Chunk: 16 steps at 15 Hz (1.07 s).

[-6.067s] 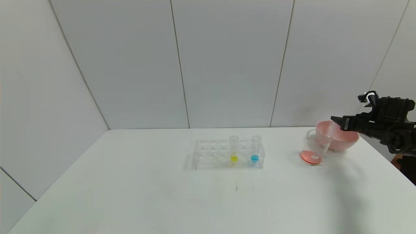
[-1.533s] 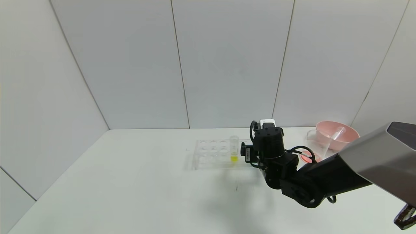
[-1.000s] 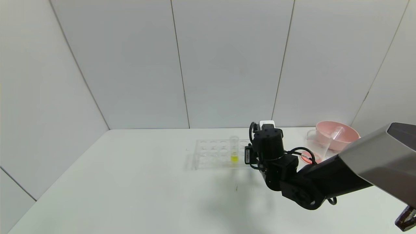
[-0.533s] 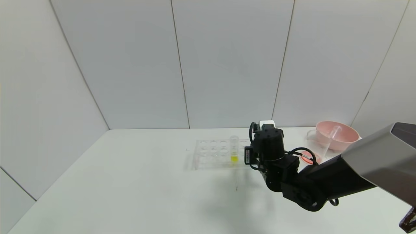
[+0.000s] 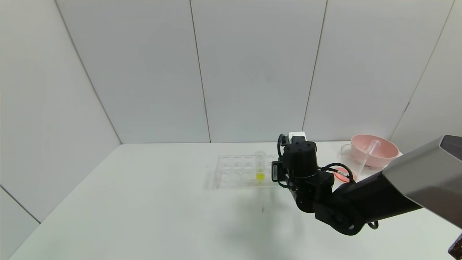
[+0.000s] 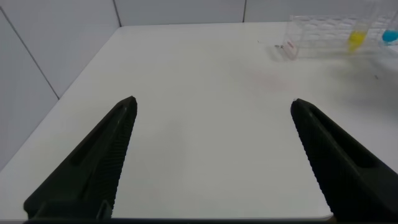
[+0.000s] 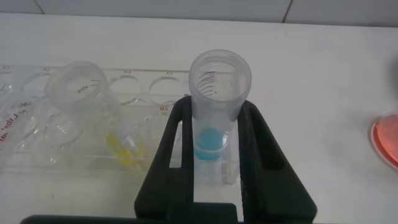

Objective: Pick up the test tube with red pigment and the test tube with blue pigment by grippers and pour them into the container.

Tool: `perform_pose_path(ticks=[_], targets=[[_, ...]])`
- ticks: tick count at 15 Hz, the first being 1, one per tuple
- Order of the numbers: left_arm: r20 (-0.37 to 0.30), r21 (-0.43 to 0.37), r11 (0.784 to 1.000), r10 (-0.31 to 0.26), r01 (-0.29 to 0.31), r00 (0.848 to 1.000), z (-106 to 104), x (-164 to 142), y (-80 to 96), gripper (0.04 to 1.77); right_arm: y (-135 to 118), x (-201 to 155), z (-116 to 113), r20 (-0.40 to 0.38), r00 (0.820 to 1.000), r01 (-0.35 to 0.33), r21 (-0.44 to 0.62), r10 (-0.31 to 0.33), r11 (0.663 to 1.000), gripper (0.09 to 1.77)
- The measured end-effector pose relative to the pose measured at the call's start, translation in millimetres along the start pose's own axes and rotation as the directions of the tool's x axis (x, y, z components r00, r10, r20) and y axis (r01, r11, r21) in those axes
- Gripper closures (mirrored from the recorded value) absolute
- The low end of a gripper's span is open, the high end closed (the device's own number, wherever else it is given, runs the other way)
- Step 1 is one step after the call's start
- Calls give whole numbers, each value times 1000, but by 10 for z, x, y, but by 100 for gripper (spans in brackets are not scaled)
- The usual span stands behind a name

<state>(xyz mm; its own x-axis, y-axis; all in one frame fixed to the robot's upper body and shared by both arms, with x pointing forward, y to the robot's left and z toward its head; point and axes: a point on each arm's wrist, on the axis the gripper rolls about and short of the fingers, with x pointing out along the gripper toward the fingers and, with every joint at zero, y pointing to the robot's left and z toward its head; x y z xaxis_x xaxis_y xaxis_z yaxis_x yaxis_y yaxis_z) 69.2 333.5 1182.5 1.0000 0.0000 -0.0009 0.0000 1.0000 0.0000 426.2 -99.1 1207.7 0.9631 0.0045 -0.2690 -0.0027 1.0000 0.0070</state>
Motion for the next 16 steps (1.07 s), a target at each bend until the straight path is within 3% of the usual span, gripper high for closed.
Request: perform_pose_path(ticks=[7,16], targets=[[0,0,1000,0,0,1000,0,0,0,5,-75,-236,391,84,996,-16,-1,16,1000,138],[0,0,1000,0,0,1000,0,0,0,5,-176,-420,494,101,995,-23,9,22,1000,138]])
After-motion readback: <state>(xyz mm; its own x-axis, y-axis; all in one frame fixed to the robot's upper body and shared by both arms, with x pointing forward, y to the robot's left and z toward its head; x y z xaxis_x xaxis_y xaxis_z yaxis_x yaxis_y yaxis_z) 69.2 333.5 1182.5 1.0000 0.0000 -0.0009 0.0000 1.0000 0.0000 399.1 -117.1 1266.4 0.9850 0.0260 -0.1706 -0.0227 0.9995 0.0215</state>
